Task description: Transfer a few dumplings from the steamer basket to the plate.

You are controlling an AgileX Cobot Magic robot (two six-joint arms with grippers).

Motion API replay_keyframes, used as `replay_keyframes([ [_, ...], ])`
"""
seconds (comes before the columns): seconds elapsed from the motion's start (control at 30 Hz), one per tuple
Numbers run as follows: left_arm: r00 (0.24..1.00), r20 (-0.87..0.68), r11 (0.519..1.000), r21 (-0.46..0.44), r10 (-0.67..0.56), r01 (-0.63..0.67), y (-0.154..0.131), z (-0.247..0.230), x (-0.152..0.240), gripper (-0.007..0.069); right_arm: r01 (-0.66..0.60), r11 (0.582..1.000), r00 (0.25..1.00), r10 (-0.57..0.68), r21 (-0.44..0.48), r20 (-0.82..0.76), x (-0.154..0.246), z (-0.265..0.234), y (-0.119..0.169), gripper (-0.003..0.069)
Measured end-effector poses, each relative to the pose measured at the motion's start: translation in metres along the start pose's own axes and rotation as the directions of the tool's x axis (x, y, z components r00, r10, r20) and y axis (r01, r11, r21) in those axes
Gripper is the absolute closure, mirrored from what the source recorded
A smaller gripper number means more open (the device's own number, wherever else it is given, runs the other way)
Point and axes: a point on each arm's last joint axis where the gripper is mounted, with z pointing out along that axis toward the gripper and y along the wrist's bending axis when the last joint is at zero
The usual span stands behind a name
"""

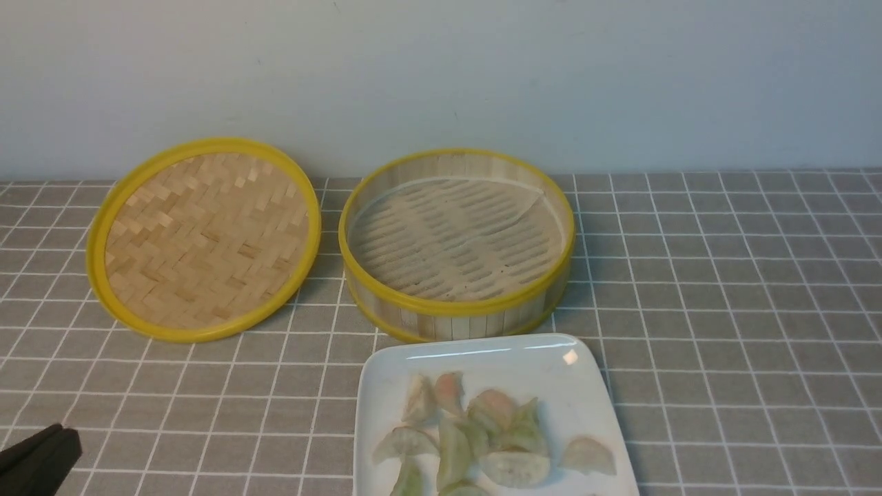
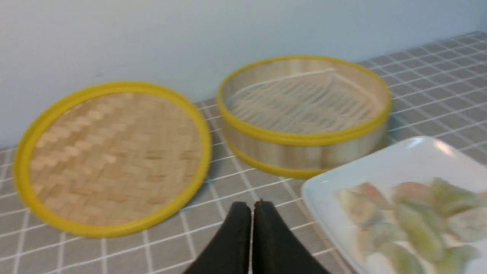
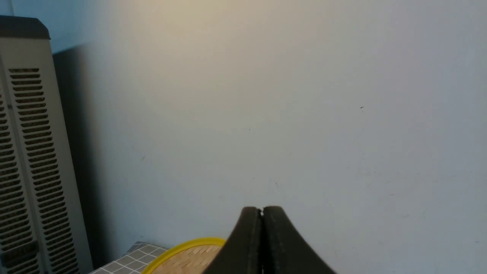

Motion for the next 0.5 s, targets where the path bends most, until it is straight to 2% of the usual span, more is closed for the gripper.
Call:
replay_keyframes([
  [0.2, 0.996, -0.078, 0.994, -0.104, -0.036, 0.027, 0.005, 0.011, 0.055, 0.0630, 0.000, 1.000, 1.000, 0.000, 0.000, 0.000, 0.000, 0.000, 0.000, 0.0673],
  [0.5, 0.993, -0.103, 0.991, -0.131, -0.050, 0.036, 0.006, 0.012, 0.062, 0.0630, 0.000, 1.000, 1.000, 0.000, 0.002, -0.005, 0.001, 0.000, 0.000, 0.0673],
])
